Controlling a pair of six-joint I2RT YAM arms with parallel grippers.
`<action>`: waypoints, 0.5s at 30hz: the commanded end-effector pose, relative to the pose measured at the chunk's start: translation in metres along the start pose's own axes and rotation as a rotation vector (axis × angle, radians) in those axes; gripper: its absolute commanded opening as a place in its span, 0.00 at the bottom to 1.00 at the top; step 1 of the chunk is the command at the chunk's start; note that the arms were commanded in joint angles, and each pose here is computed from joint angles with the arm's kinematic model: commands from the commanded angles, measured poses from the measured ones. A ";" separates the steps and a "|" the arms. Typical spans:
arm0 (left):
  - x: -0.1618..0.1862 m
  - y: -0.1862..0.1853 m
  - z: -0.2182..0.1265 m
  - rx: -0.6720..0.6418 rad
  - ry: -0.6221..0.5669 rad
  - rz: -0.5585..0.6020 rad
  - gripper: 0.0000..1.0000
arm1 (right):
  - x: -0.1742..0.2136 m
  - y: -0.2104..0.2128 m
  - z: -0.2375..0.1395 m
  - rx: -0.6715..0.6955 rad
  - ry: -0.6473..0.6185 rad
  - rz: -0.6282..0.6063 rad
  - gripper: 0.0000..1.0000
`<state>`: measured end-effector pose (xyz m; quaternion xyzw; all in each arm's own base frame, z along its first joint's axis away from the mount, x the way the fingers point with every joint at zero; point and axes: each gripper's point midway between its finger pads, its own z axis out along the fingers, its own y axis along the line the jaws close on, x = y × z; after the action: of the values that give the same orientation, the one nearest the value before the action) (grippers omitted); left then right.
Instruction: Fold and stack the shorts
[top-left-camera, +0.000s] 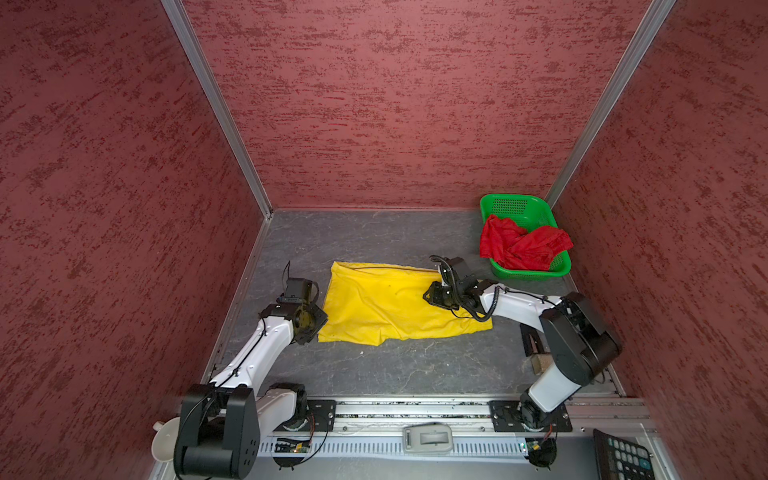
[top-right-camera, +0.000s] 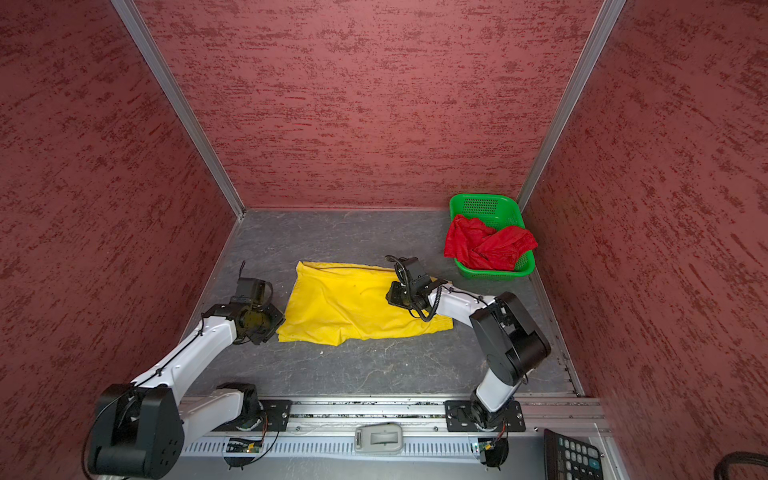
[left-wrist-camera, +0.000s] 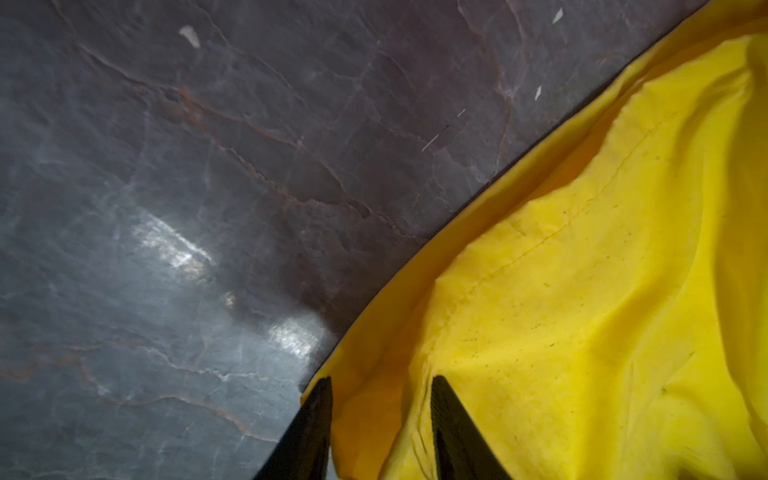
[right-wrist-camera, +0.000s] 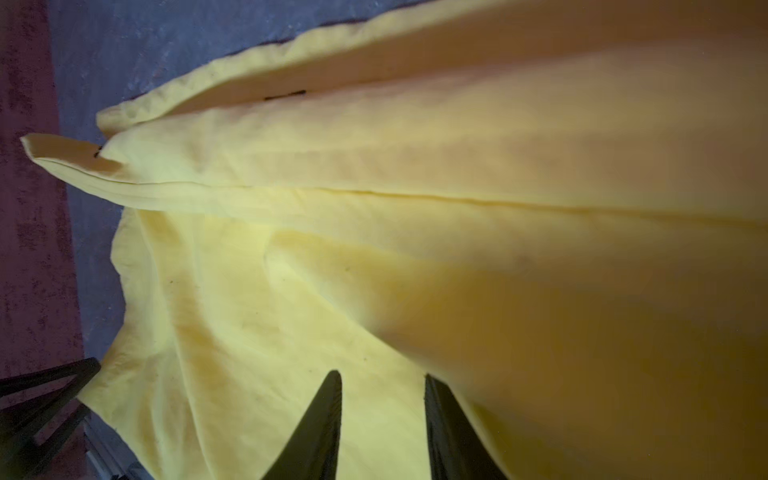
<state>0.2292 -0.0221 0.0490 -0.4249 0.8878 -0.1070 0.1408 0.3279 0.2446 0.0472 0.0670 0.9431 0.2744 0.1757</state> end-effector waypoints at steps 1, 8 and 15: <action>0.005 0.009 -0.003 -0.025 0.004 0.002 0.36 | -0.014 0.010 0.005 -0.028 -0.033 0.016 0.36; 0.012 0.015 0.004 -0.026 0.025 -0.011 0.25 | -0.008 -0.007 0.020 0.004 -0.005 0.067 0.35; 0.009 0.026 -0.004 -0.069 -0.012 -0.034 0.00 | -0.012 -0.055 0.015 0.115 -0.022 0.198 0.35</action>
<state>0.2091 -0.0201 0.0393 -0.4374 0.8858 -0.0947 0.1228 0.3453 0.2340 0.0300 0.1208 0.9387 0.2763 0.1672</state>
